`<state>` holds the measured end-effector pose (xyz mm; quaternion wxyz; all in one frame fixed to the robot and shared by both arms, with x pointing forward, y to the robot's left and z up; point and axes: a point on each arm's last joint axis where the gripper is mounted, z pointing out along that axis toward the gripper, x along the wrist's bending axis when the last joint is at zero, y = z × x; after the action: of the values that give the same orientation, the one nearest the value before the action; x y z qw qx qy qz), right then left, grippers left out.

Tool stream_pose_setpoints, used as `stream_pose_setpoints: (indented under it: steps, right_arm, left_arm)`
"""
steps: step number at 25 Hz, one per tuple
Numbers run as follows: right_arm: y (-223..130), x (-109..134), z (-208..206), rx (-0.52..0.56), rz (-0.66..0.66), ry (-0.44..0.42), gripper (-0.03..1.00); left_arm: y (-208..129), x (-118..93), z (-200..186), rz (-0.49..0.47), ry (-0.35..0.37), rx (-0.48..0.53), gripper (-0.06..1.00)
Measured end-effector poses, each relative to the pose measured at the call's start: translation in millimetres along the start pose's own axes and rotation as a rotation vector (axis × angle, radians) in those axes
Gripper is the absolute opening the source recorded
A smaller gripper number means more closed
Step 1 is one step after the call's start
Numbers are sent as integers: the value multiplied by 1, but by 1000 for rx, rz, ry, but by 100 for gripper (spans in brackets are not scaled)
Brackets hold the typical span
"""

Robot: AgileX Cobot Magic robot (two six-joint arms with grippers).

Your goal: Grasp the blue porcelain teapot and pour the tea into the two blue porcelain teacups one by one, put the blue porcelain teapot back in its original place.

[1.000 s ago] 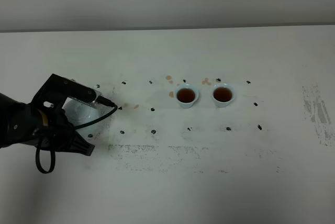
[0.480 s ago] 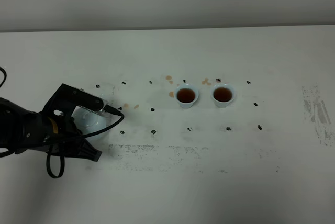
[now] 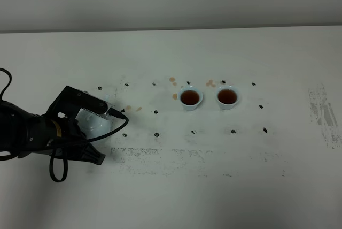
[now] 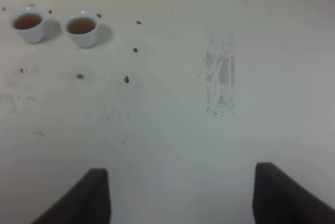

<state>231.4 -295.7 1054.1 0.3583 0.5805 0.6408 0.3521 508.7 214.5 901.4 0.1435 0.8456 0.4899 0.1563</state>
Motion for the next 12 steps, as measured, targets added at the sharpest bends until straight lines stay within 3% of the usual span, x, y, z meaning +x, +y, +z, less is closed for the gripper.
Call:
stream_pose_setpoints:
  steps: [7,12]
  right_arm:
    - [0,0,0,0,0,0,56]
    - [0,0,0,0,0,0,56]
  left_arm:
    - [-1,0,1,1,0,10,6]
    - [-2,0,2,1,-1,18,15]
